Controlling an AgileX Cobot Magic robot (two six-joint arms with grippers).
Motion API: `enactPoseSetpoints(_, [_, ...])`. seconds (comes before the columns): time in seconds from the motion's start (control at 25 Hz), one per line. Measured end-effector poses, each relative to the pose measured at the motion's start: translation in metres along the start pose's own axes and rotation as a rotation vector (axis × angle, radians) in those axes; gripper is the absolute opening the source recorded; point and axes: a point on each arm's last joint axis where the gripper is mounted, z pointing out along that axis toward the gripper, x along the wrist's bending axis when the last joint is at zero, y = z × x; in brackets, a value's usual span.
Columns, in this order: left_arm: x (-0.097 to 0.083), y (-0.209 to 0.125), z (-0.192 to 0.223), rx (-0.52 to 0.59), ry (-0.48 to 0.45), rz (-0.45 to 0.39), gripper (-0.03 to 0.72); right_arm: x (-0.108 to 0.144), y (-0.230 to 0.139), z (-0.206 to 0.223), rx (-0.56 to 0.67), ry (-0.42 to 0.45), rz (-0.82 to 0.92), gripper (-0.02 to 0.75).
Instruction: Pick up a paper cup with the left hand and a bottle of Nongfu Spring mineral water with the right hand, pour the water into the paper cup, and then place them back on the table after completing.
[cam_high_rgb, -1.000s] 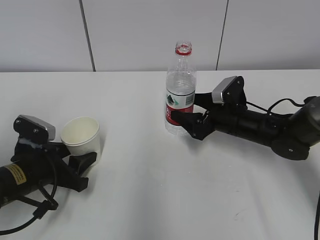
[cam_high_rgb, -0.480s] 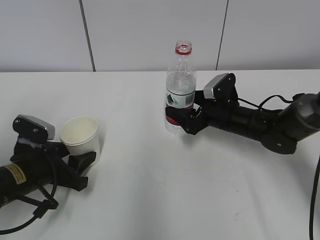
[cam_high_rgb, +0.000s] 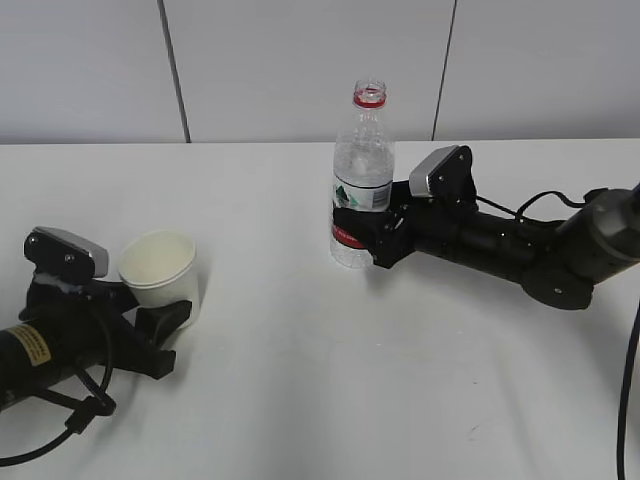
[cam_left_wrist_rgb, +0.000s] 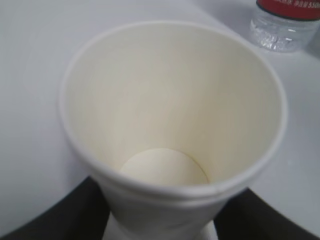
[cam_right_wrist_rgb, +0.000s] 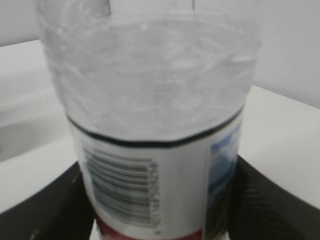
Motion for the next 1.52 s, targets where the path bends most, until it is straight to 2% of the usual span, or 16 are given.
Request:
enactPoseSetpoints(0.32, [0.002,0.031,0.009,-0.109,-0.025,0.042,0.382,0.0,0.0,0.0,-0.001,0.0,0.002,0.498])
enactPoseSetpoints(0.44, [0.003,0.039,0.014,-0.137,-0.037,0.041,0.382,0.0,0.0,0.0,-0.002,0.0,0.001,0.47])
enactPoseSetpoints(0.84, [0.0,0.042,0.023,-0.073,-0.112,0.049,0.377,-0.003,0.0,0.0,-0.002,-0.033,0.016,0.449])
enactPoseSetpoints(1.16, [-0.002,0.049,0.033,-0.031,-0.169,0.042,0.375,-0.013,0.018,0.01,0.065,0.003,-0.145,0.447])
enactPoseSetpoints(1.4, [-0.002,0.045,0.034,0.031,-0.172,-0.027,0.375,-0.026,0.039,0.025,0.089,0.06,-0.329,0.447])
enactPoseSetpoints(1.52, [-0.003,0.044,0.034,0.038,-0.184,-0.032,0.375,-0.03,0.05,0.034,0.109,0.077,-0.42,0.447])
